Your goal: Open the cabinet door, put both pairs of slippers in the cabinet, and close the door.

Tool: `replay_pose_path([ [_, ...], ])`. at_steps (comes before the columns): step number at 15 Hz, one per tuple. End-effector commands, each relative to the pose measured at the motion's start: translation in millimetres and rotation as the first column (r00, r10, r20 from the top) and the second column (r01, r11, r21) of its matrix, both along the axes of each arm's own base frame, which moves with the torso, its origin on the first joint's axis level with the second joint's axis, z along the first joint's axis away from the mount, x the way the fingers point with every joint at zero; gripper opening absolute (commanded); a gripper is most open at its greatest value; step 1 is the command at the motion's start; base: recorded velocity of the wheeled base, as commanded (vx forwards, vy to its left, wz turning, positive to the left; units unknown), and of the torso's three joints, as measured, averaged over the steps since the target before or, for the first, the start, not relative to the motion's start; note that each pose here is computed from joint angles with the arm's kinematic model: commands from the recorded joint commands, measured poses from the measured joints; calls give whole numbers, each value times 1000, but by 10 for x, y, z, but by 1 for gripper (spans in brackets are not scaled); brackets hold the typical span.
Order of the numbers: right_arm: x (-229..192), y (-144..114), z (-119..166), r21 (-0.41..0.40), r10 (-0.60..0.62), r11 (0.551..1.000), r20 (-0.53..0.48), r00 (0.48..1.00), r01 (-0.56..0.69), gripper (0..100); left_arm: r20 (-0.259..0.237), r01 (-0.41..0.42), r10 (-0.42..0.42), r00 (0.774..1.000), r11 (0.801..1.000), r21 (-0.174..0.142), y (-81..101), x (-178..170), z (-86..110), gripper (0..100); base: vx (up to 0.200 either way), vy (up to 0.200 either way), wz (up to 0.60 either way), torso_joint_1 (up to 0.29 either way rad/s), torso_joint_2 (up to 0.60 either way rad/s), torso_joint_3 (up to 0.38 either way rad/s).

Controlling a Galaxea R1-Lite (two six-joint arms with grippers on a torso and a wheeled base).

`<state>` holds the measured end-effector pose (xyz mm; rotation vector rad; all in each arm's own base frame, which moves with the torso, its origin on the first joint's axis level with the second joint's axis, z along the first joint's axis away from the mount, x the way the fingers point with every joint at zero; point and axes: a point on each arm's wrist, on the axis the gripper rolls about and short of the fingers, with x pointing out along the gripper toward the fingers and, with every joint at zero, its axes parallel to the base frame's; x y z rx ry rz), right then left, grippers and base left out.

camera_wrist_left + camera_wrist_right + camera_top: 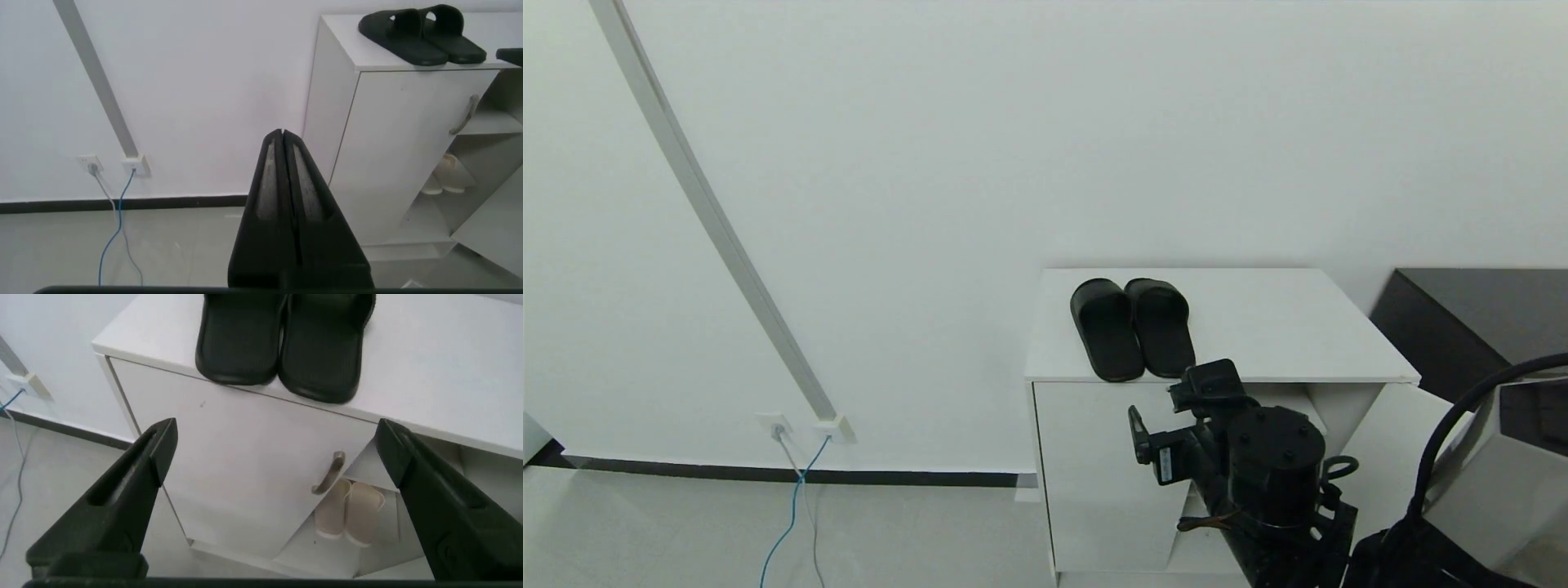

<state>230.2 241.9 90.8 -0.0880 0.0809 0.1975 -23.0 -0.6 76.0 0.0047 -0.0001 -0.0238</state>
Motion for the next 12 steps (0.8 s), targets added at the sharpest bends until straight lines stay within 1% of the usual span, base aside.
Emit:
replay_pose_path([
  [1, 34, 9, -30, 0, -7, 1000, -4, 1000, 7, 100, 0, -1, 1, 1000, 1000, 0, 0, 0, 0, 0, 0, 0, 0, 0, 0, 0],
  [4, 215, 19, 84, 41, -43, 998, 30, 999, 42, 100, -1, 1, -1, 1000, 1000, 1, 0, 1, 0, 0, 0, 0, 0, 0, 0, 0],
  [6, 285, 15, 147, 24, -52, 998, 14, 999, 52, 100, -3, 1, -1, 1000, 1000, 1, 0, 1, -1, 0, 0, 0, 0, 0, 0, 0],
  [8, 343, 50, 236, 36, -57, 998, 17, 998, 57, 100, -3, 1, -1, 1000, 1000, 0, 0, 1, -1, 0, 0, 0, 0, 0, 0, 0],
  [10, 353, 60, 293, 28, -58, 998, 7, 998, 57, 100, -2, -1, 1, 1000, 1000, -3, 0, 1, 0, 0, 0, 0, 0, 0, 0, 0],
  [12, 337, 53, 334, 34, -59, 998, -38, 998, 60, 100, -2, -1, 1, 1000, 1000, -5, 0, 1, 0, 0, 200, 0, 0, 2, 2, 2],
])
